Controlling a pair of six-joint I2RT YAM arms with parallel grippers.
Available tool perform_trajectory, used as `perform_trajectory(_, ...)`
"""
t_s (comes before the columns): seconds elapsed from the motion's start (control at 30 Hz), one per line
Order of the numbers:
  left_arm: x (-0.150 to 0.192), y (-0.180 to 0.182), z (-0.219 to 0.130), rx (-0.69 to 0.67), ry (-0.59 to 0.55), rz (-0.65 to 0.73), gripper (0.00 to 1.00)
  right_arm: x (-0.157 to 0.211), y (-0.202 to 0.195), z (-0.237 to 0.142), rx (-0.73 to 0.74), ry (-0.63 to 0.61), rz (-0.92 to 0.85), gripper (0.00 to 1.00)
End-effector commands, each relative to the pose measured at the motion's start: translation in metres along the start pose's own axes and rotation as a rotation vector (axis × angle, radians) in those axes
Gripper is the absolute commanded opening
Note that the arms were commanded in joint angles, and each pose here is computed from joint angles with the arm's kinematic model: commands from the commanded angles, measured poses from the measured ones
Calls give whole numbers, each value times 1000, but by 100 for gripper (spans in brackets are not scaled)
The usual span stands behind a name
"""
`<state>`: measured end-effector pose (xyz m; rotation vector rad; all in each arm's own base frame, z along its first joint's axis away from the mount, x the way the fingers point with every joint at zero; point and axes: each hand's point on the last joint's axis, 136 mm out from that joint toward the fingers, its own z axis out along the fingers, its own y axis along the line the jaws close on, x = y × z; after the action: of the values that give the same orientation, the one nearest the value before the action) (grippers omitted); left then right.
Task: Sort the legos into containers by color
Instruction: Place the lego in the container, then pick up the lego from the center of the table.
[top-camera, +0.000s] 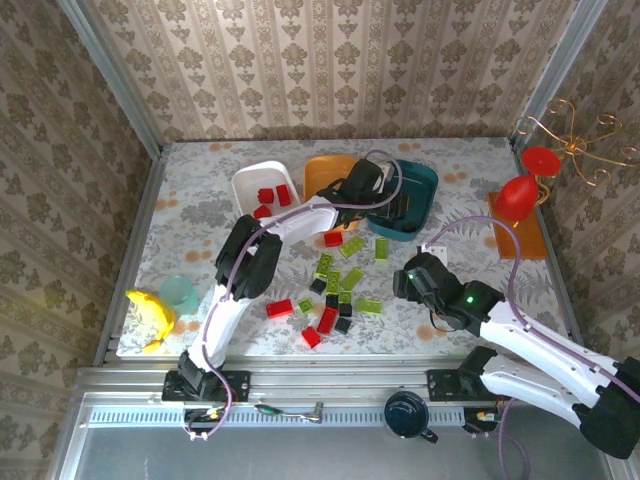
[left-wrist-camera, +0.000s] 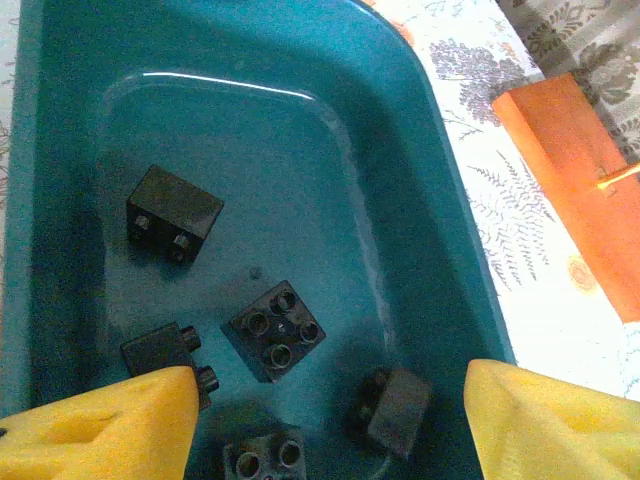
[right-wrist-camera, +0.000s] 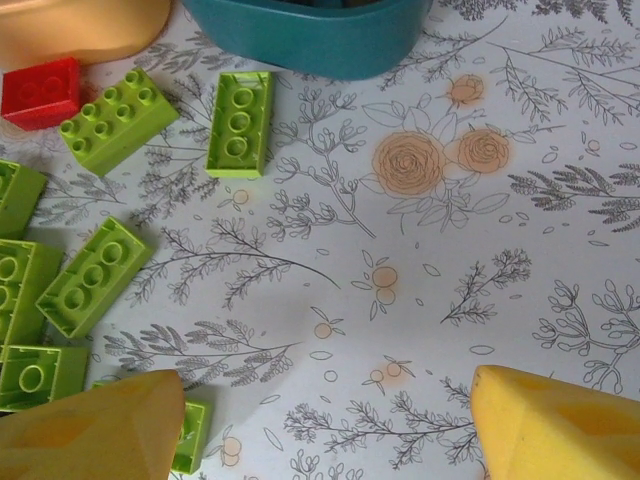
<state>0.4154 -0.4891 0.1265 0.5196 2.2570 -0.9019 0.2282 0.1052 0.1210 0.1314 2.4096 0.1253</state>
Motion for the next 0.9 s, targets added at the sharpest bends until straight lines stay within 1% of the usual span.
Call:
perform_trajectory(0.0,-43,-29,-47,68,-122,20,77,7,0,3,-10,20,-4,77)
perform_trajectory(0.07,-41,-28,-64,68,-145,15,80,9,6,5,-35,33,-9,77)
perform_trajectory(0.13,-43,-31,-88,81,-184,10,84,13,10,8,-49,58,-18,77)
perform_trajectory(0.17,-40,-31,-99,85,-194,6,85,10,16,10,-70,51,-13,77)
perform_trajectory(0.23,-32,-31,-125,93,-228,-3,94,11,24,13,-98,64,-17,77)
perform_trajectory(0.3,-22,-28,-150,94,-259,-11,100,12,34,17,-135,79,-24,77)
perform_trajectory(0.4,4,-17,-184,71,-284,-36,100,13,52,23,-188,99,-42,77)
perform_trajectory(0.5,38,3,-214,14,-287,-71,100,15,66,31,-207,124,-64,77)
perform_trajectory(0.6,71,24,-245,-69,-288,-93,100,14,85,38,-225,136,-85,77)
perform_trajectory(0.73,114,52,-289,-205,-296,-90,100,7,115,49,-242,132,-75,76)
perform_trajectory(0.87,150,74,-325,-279,-321,-123,100,1,139,65,-222,124,-27,75)
